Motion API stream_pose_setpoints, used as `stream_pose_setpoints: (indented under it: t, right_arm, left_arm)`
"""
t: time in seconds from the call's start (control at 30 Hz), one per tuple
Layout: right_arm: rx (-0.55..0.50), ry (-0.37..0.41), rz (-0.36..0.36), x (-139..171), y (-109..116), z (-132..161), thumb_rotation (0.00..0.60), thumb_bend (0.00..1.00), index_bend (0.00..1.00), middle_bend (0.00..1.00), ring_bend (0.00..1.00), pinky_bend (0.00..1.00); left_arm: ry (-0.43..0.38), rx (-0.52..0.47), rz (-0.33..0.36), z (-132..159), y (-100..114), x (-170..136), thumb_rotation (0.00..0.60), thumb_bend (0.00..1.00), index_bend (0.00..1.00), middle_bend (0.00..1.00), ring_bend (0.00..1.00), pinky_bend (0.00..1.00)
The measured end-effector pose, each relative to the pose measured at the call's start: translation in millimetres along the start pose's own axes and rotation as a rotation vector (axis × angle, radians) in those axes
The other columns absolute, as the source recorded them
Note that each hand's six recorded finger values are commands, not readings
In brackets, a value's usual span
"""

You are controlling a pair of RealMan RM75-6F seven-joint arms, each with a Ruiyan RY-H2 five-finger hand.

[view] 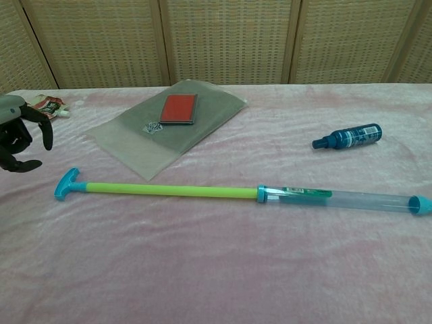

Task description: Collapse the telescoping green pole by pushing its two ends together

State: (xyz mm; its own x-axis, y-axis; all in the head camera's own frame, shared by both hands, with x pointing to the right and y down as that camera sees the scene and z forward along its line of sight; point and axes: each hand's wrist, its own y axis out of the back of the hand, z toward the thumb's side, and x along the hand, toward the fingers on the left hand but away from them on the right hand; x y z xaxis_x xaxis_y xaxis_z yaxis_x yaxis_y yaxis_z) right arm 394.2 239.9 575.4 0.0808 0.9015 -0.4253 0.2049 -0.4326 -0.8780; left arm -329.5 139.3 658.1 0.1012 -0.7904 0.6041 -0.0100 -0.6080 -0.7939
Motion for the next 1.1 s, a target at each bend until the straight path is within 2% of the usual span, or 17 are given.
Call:
stream_pose_setpoints:
  t: [0.23,0.5,1.1]
  right_arm:
    - [-0.012,-0.010,0.002,-2.1,-0.1,-3.4,0.600,0.20,0.00,0.00,0.00,0.00]
    - [-0.025,-0.023,-0.013,-3.7,3.4,-7.4,0.600,0.20,0.00,0.00,0.00,0.00]
    - [-0.038,-0.031,-0.026,-4.3,6.3,-10.2,0.600,0.20,0.00,0.00,0.00,0.00]
  left_arm:
    - [0.012,0.070,-0.093,18.8,-17.2,29.1,0.600,0.36,0.41,0.87,0.78,0.73]
    - [0.016,0.108,-0.160,38.9,-38.4,45.5,0.600,0.37,0.44,0.87,0.78,0.73]
    - [0.022,0.152,-0.189,45.8,-56.2,57.6,0.600,0.37,0.44,0.87,0.78,0.73]
